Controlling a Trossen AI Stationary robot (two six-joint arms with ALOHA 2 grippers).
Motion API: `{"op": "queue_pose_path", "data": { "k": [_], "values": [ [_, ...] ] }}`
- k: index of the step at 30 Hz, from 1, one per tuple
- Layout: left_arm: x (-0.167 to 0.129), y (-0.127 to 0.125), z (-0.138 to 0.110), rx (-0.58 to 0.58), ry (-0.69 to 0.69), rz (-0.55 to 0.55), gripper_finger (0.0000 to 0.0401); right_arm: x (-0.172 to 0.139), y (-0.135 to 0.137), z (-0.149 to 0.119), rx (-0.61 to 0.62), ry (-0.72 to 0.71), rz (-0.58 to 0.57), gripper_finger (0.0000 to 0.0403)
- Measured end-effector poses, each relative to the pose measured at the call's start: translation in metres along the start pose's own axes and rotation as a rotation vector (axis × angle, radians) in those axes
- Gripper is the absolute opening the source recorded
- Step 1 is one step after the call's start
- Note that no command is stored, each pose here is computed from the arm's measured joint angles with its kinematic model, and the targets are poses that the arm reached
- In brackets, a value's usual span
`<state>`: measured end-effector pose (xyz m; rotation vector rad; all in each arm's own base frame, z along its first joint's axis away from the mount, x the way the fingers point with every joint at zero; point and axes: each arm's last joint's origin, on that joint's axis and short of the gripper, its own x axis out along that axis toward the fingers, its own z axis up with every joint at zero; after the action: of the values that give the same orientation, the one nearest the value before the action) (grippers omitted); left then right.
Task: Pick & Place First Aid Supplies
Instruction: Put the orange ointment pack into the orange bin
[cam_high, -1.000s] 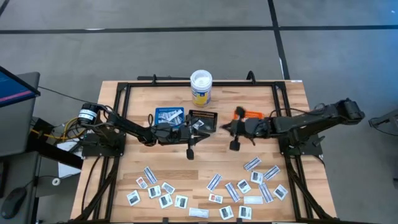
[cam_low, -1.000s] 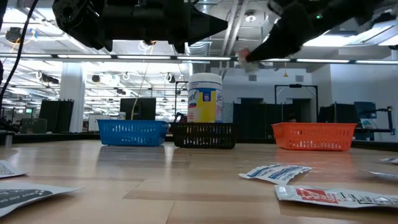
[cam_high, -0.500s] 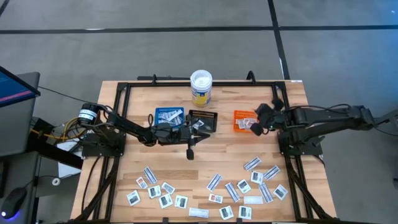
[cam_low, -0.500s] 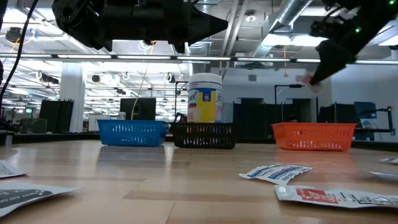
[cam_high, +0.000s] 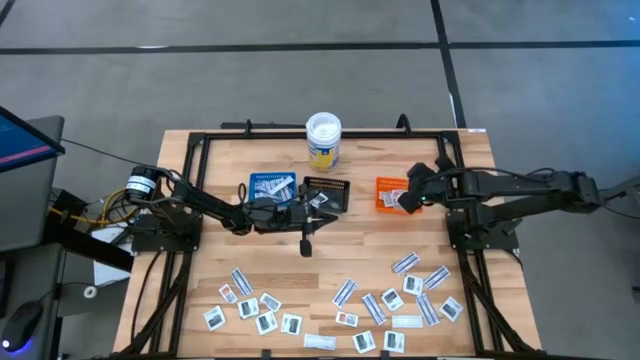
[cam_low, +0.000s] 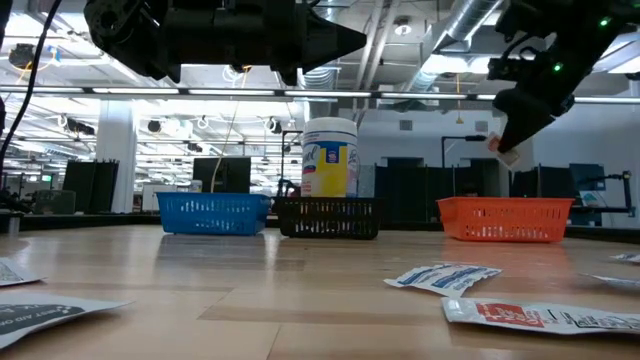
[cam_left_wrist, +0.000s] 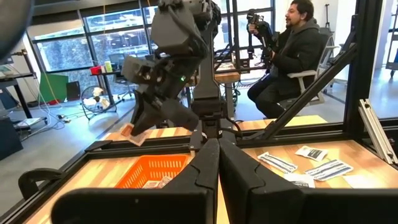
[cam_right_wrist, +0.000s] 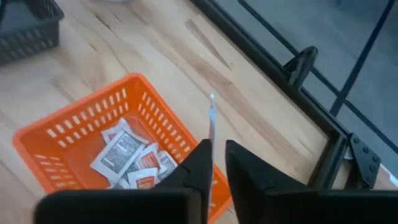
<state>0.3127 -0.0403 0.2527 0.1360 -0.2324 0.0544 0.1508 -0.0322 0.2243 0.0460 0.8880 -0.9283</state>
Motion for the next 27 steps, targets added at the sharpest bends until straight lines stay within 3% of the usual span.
{"op": "queue_pose_path", "data": {
  "k": [11,25,27],
  "values": [
    [0.0,0.0,0.0,0.0,0.0,0.0,0.0012,0.008,0.007,0.004,-0.011,0.002,-0.008,0.0108],
    [0.0,0.0,0.0,0.0,0.0,0.0,0.0012,0.004,0.012,0.003,-0.034,-0.015,0.025,0.0123],
    [0.0,0.0,0.0,0.0,0.001,0.0,0.0012,0.004,0.014,0.002,-0.033,0.009,0.073,0.0124]
  ]
}}
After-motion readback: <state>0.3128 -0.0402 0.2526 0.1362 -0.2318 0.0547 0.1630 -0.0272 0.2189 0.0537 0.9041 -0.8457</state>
